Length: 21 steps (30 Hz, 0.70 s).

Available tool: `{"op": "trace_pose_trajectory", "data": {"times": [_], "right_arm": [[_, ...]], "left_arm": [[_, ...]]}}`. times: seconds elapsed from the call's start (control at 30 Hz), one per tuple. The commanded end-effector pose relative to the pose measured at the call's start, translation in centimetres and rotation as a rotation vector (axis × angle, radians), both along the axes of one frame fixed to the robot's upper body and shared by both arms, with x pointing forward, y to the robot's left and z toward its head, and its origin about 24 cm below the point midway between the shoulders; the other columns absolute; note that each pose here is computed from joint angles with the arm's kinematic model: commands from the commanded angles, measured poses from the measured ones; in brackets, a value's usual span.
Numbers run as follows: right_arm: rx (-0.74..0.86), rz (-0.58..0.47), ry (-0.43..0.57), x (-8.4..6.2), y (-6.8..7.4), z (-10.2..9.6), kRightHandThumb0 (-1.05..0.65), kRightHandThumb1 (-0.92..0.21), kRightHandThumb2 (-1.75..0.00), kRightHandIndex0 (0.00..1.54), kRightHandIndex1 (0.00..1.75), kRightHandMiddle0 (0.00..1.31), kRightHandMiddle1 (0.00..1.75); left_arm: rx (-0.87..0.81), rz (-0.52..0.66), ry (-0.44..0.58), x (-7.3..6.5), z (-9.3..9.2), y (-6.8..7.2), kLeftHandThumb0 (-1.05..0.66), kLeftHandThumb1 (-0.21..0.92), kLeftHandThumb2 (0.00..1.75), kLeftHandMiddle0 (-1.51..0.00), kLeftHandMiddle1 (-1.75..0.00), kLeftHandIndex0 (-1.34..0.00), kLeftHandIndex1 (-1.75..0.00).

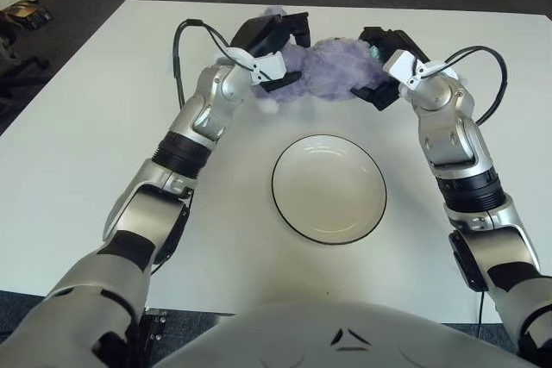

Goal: Put the doll into the plate.

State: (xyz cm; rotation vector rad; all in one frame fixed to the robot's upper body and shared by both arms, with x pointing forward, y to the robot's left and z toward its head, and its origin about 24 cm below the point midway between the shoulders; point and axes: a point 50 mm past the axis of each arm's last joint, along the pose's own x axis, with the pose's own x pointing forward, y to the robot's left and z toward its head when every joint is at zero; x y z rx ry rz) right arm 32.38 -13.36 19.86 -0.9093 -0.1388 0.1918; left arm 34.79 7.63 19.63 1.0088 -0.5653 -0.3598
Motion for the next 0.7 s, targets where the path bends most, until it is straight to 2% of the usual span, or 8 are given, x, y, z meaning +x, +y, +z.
{"op": "trace_pose_trajectory", "data": {"times": [0.0,0.43,0.67], "right_arm": [[-0.035,-0.03,-0.031,-0.4,-0.6,0.7,0.56,-0.11,-1.56,0.78,1.75,0.97,1.75],[-0.052,0.019,-0.096,-2.0,-0.9,1.1,0.56,-0.1,-1.58,0.79,1.75,0.98,1.75],[-0.052,0.075,-0.091,-2.9,-0.6,1.4,0.56,-0.1,-1.58,0.79,1.75,0.99,1.75]], "left_arm": [[0.005,0.024,0.025,-0.2,-0.1,1.3,0.56,0.11,1.57,-0.78,-1.75,-0.86,-1.75],[-0.02,-0.035,0.022,-1.5,0.8,2.0,0.57,0.08,1.6,-0.81,-1.75,-0.98,-1.75],[0.005,-0.057,0.012,-2.4,1.3,2.3,0.58,0.07,1.61,-0.81,-1.75,-1.01,-1.75]]}}
